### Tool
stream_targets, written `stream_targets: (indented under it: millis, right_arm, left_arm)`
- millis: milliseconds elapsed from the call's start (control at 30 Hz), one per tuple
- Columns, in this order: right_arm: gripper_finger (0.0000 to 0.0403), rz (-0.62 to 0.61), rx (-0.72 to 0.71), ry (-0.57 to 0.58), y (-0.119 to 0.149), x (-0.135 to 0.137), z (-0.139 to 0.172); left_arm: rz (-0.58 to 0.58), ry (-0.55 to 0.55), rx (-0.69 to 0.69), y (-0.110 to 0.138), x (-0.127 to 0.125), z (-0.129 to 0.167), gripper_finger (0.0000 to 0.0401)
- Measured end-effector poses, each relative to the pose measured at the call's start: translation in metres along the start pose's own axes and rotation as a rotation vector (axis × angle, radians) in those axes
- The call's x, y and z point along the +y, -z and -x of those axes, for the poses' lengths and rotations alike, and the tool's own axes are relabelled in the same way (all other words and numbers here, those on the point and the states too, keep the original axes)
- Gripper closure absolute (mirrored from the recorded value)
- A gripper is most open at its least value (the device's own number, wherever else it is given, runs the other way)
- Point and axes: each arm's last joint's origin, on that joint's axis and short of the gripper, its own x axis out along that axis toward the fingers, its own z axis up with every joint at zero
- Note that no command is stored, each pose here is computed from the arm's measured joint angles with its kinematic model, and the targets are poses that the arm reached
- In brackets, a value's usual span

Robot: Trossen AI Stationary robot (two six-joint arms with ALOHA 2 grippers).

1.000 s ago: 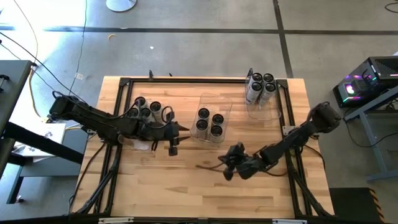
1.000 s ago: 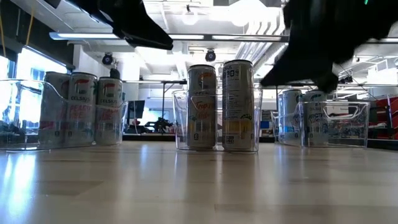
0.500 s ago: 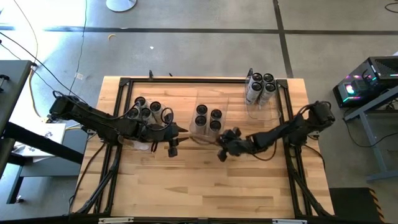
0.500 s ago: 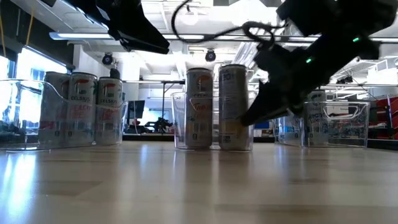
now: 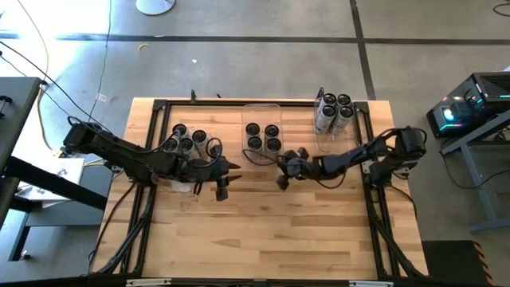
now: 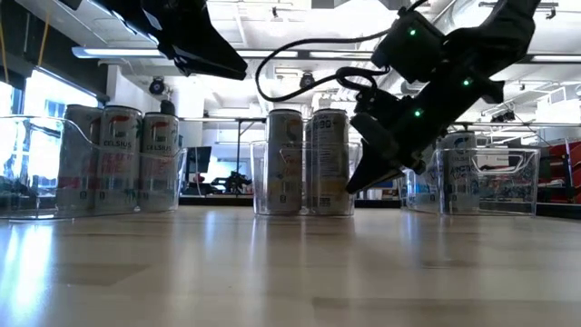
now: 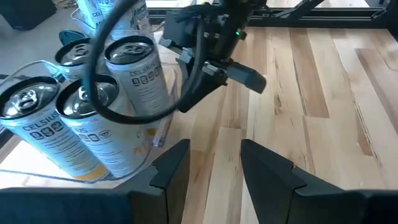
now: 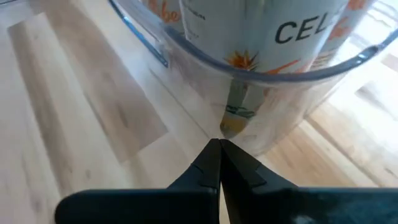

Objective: Sort soda cans
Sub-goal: Move the bottom transparent bin to the top center of the table

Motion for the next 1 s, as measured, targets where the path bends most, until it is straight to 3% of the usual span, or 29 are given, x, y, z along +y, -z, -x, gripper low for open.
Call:
stream_targets:
  millis: [467,700,1000]
  right_arm:
    - [0.0403,-0.013,-0.029,-0.008,-0.005,-0.002,-0.001]
    - [0.0403,-0.007,-0.059,-0.042,-0.007,0.002,0.0]
    - [0.0403,-0.015,-0.069,-0.048,-0.008,0.003,0.0]
  left_arm:
    - [0.065,-0.047,0.07,0.017,0.001,-0.006,0.0266]
    - [0.154,-0.018,0.006,0.04,-0.003,-0.04,0.028]
    - [0.19,-0.196,0.051,0.061,0.02,-0.081,0.0309]
